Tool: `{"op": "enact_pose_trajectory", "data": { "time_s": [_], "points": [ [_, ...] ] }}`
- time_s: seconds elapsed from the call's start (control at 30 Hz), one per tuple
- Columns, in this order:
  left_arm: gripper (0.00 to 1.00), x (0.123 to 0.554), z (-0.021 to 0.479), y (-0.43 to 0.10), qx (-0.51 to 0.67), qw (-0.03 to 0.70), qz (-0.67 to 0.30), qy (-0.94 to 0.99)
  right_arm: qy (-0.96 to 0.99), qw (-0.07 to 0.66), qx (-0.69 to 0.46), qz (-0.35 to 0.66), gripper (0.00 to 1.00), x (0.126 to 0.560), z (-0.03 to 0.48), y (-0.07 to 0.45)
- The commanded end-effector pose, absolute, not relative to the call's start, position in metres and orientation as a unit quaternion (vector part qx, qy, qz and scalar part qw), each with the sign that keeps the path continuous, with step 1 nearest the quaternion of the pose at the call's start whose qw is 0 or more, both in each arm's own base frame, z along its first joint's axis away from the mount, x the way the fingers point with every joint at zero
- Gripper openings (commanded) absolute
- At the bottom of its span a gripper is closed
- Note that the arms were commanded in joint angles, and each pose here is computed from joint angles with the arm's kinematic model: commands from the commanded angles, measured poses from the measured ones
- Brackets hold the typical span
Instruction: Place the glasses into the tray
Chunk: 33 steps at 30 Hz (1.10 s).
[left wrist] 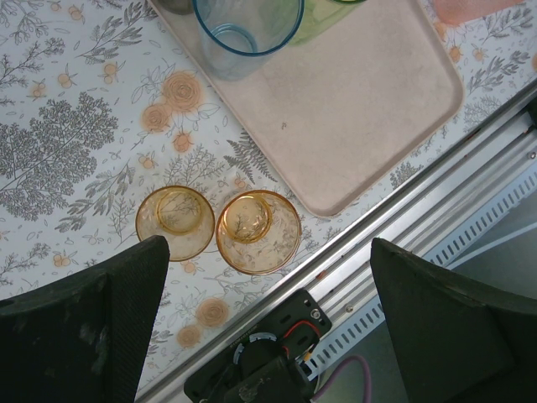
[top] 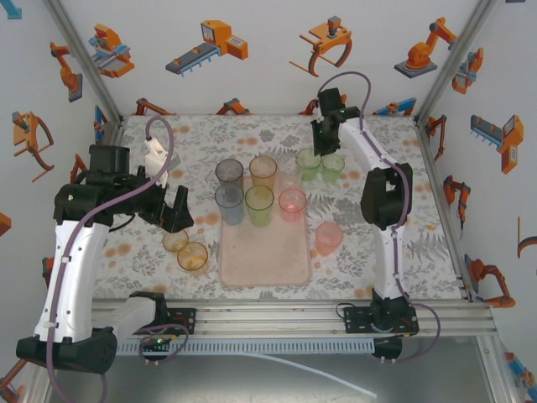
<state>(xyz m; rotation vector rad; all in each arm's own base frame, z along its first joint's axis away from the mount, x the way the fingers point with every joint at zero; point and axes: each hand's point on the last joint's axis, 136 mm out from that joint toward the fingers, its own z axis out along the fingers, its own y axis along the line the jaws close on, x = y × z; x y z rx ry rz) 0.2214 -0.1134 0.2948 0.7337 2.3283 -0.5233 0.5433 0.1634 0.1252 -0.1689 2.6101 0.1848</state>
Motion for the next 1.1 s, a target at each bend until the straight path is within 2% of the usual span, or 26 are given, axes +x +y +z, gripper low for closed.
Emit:
{"op": "enact_pose_trajectory", "data": {
  "time_s": [0.0, 0.57, 1.07],
  "points": [
    [0.97, 0.219, 0.307, -0.115, 0.278, 0.333, -0.208, 0.876, 0.962, 0.255, -0.069, 0.068, 0.26, 0.546, 0.128, 0.162],
    [0.97, 0.22, 0.305, -0.116, 0.279, 0.333, -0.209, 0.876, 0.966, 0.239, -0.069, 0.071, 0.25, 0.545, 0.113, 0.164],
    [0.97, 0.22, 0.304, -0.116, 0.279, 0.332, -0.208, 0.876, 0.962, 0.255, -0.071, 0.069, 0.05, 0.548, 0.126, 0.163]
  ]
}}
